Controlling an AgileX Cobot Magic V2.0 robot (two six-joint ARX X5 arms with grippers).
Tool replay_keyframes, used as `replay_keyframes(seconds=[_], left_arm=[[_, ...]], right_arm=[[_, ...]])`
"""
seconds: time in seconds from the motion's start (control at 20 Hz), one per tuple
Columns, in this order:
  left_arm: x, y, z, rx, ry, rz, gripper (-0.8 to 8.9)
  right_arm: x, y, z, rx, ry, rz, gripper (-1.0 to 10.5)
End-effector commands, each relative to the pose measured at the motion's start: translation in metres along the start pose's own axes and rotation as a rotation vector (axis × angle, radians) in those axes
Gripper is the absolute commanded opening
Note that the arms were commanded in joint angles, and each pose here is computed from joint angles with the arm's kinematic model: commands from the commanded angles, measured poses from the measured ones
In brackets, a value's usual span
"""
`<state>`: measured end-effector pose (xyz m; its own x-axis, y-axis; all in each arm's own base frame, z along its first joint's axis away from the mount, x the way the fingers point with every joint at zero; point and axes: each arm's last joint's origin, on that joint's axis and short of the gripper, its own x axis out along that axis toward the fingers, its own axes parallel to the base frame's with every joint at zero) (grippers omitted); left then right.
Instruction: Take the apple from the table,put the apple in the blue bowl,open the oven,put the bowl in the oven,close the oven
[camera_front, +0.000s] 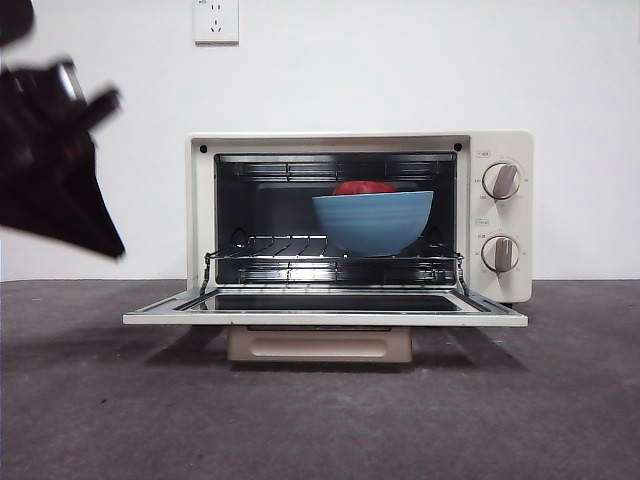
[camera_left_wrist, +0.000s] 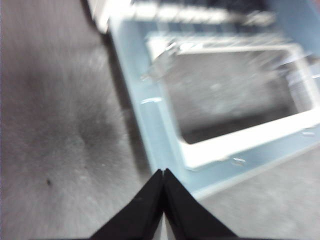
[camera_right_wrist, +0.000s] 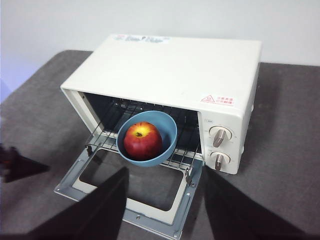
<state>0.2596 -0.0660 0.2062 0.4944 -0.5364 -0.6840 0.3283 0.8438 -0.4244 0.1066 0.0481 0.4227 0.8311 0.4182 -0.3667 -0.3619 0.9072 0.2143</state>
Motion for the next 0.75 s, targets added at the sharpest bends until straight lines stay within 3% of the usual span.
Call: replay_keyframes(seconds=[0.05, 0.5, 0.75], left_arm=[[0.024, 0.011, -0.001, -0.031, 0.038, -0.001, 0.06], [0.074, 0.031, -0.013, -0.099, 0.115, -0.131, 0.06], [0.073, 0.03, -0.005, -0.13, 0.077, -0.32, 0.06]], right_arm=[[-0.014, 0.002, 0.002, -0.015, -0.04, 0.015, 2.3], [-0.035, 0.001, -0.008, -0.012, -0.037, 0.013, 2.3], [-0.035, 0.0, -0.008, -0.011, -0.038, 0.007, 2.3]])
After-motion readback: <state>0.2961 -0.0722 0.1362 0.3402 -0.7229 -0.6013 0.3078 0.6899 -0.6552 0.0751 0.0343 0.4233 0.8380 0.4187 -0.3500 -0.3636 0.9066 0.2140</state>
